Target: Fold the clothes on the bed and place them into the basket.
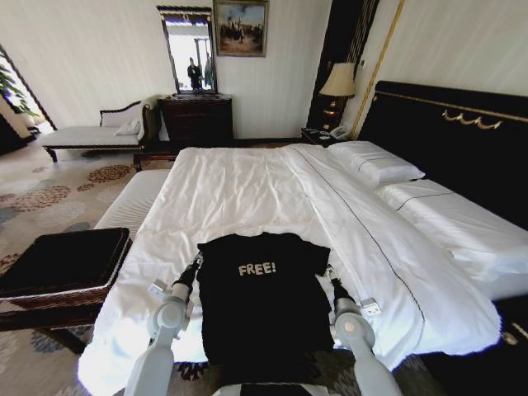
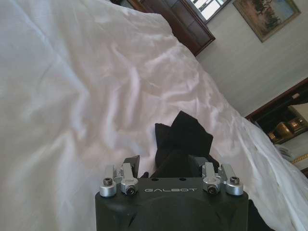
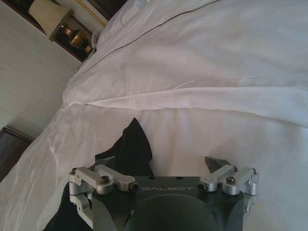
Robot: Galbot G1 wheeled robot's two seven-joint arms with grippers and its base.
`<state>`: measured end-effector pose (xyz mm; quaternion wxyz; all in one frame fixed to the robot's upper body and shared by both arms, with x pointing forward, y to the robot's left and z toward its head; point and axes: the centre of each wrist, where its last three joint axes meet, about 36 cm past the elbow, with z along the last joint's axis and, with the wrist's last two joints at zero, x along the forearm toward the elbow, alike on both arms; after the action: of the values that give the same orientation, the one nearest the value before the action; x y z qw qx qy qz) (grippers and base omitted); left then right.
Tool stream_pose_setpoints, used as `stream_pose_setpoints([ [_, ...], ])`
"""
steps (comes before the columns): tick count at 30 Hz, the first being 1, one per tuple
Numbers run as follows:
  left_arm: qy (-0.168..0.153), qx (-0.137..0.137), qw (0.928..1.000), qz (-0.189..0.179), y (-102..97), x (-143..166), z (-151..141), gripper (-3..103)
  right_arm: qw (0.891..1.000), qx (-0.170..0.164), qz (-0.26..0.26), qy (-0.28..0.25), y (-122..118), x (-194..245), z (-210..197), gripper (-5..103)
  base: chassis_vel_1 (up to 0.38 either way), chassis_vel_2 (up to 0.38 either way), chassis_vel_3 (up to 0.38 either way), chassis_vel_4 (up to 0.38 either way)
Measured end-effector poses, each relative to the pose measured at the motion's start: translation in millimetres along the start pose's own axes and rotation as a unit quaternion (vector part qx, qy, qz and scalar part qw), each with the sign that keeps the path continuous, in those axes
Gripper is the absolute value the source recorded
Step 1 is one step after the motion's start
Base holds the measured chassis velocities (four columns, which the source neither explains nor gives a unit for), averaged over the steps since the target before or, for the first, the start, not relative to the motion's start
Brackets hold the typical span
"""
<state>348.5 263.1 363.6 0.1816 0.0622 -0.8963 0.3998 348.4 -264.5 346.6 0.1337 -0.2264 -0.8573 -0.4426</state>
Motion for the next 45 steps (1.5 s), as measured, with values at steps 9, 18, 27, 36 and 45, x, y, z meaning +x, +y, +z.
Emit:
stream_pose_setpoints([
  [9, 0.01, 0.052, 0.9985, -0.016, 6.3, 10, 8, 98, 1.0, 0.001, -0.002, 0.002, 2, 1, 2, 100, 0.0, 0.0, 0.0, 0.0],
  [18, 0.018, 0.114, 0.9933, 0.005, 7.5, -2, 15, 76, 1.0, 0.003, 0.001, -0.001, -2, 4, -2, 100, 0.0, 0.0, 0.0, 0.0],
  [27, 0.022, 0.158, 0.9867, 0.03, -1.7, -6, 16, 43, 1.0, 0.004, 0.002, 0.0, -3, 6, -1, 100, 0.0, 0.0, 0.0, 0.0],
  [36, 0.014, 0.163, 0.9855, 0.043, -3.8, 2, 9, 6, 1.0, 0.003, 0.001, 0.001, -1, 7, 1, 100, 0.0, 0.0, 0.0, 0.0],
  [45, 0.006, 0.155, 0.9875, 0.027, 5.6, 16, 9, -2, 1.0, 0.005, 0.002, 0.004, -1, 7, 4, 100, 0.0, 0.0, 0.0, 0.0],
])
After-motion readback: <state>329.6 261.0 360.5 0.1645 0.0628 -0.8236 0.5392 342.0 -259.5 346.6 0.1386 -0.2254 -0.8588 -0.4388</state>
